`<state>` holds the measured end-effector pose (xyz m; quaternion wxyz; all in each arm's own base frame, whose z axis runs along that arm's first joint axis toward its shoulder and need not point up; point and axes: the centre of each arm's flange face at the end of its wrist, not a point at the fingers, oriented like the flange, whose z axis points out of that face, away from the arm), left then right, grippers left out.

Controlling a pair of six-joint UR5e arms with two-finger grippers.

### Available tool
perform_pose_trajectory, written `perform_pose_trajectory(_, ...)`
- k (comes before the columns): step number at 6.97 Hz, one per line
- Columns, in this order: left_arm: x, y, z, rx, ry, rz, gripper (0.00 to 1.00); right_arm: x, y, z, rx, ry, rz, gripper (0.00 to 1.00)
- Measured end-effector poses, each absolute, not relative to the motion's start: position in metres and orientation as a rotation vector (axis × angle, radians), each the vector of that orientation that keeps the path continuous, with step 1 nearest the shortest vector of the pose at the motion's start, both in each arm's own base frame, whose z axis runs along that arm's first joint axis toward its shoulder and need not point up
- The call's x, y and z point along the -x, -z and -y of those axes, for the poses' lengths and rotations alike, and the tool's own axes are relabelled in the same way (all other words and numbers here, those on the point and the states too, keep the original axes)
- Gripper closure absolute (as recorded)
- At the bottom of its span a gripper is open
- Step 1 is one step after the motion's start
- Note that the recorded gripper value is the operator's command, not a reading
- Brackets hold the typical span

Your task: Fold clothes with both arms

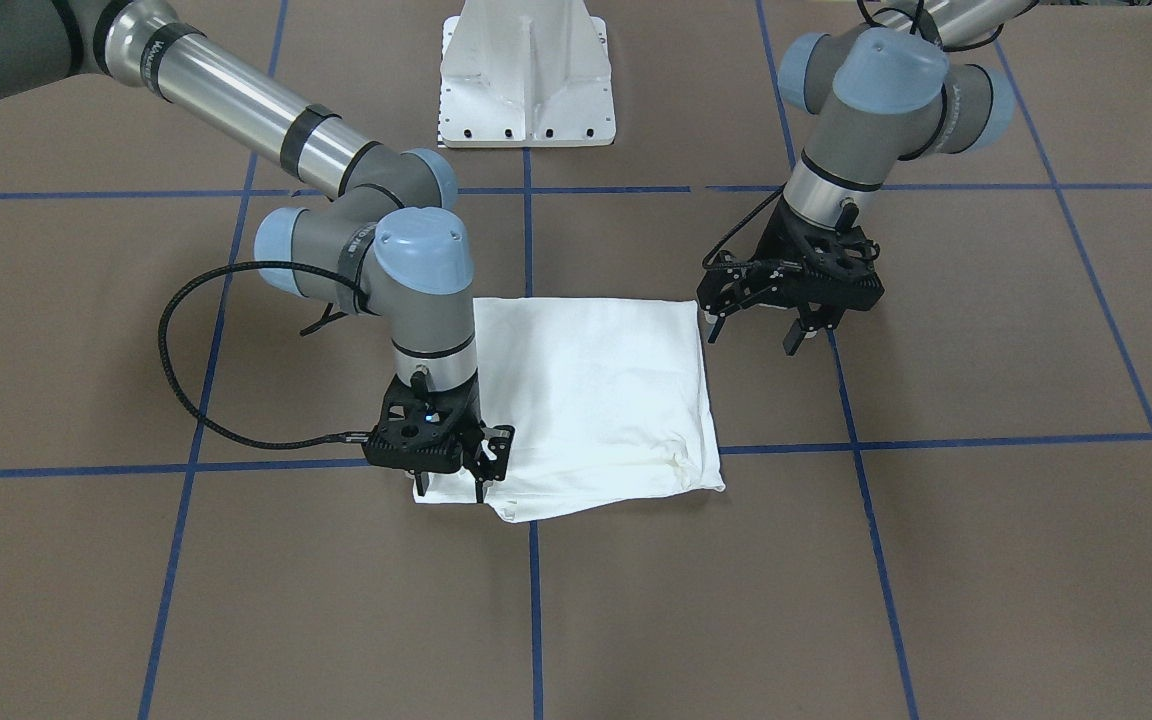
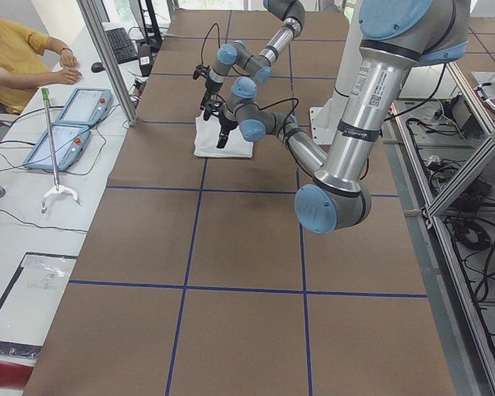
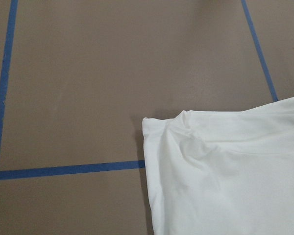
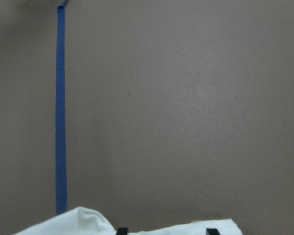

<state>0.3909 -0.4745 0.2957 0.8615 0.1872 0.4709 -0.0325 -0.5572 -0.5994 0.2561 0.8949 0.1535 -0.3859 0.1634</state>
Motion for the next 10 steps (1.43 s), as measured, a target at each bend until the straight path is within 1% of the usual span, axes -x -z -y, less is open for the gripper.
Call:
perform_pose_trajectory(2,-0.345,-0.302,0.467,-0.394,-0.038,-0.98,0.0,0.478,-0.263,0.641,-0.204,-0.194,0.816,0.0)
perform_pose_trajectory(4,-0.242,-0.336,0.476,-0.448,-0.168,-0.875,0.0,0.354,-0.294,0.635,-0.169,-0.014,0.747,0.0)
perform_pose_trajectory(5,-0.179,-0.369,0.484,-0.481,-0.241,-0.801,0.0,0.276,-0.329,0.627,-0.163,0.068,0.719,0.0)
perform_pose_trajectory(7,-0.054,-0.442,0.499,-0.48,-0.324,-0.657,0.0,0.126,-0.435,0.608,-0.131,0.179,0.7,0.0)
perform_pose_trajectory(8,-0.01,-0.481,0.495,-0.424,-0.297,-0.63,0.0,0.072,-0.487,0.587,-0.111,0.202,0.69,0.0)
perform_pose_trajectory(10,0.047,-0.569,0.473,-0.279,-0.18,-0.613,0.0,-0.011,-0.591,0.52,-0.054,0.239,0.665,0.0)
